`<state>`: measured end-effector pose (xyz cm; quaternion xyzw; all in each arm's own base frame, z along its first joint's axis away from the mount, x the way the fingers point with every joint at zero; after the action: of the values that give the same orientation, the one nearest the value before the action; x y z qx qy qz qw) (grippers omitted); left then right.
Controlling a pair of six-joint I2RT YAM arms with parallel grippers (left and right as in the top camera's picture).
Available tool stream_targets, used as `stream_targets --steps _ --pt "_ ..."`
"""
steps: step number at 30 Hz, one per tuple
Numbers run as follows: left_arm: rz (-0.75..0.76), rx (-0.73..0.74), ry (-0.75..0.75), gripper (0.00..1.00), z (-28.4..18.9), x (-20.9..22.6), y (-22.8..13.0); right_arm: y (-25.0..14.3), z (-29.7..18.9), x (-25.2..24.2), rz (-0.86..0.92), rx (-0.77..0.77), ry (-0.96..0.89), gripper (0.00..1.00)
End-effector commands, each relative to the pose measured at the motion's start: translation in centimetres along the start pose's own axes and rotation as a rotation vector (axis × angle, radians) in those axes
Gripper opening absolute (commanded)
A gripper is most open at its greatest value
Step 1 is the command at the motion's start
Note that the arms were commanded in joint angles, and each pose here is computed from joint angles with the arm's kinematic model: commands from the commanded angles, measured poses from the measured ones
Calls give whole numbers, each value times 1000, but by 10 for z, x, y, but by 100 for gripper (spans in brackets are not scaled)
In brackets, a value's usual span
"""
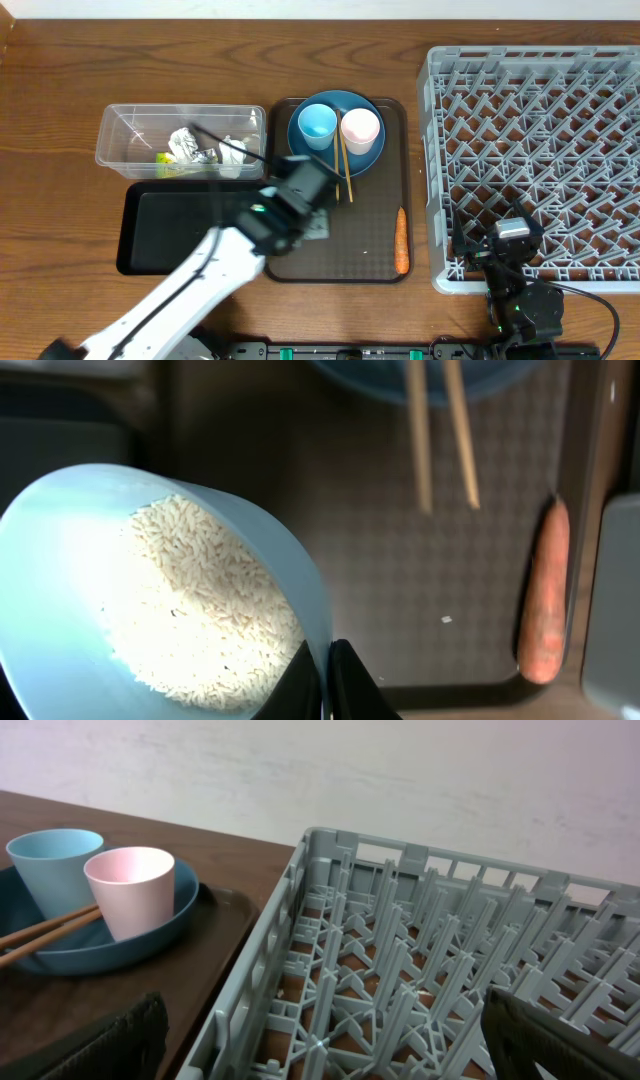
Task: Sort waste into correct bins and load items into the dishwasher rack
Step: 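Carry the bowl left and tip the rice onto the black tray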
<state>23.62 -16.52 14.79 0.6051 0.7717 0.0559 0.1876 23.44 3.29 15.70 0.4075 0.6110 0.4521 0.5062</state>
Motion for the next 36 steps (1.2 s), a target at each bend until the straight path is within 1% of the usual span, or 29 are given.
stream_targets --steps 1,8,15,25,36 --pt "-25 -13 -40 6 -16 19 13 -1 0 2 -7 4 8 99" --pt "-143 -42 -199 6 -49 48 41 -1 0 2 -7 4 8 99" --pt "-203 -14 -332 6 -59 65 54 -1 0 2 -7 4 8 99" --pt "-274 -4 -482 6 -61 85 77 -1 0 2 -7 4 8 99" --pt "-320 44 -698 6 -44 103 104 -1 0 2 -7 4 8 99"
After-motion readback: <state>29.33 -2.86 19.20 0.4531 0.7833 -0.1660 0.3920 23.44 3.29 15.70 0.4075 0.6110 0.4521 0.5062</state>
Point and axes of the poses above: each gripper's point midway between its finger pads, its own z axis out along the fingers, its own x axis along the line the jaws close on, y = z × x, the point moved 1 cm from there along -z, back along the fingers, and after that the axes turned 8 degrees about -z, right-handed, at the moved point
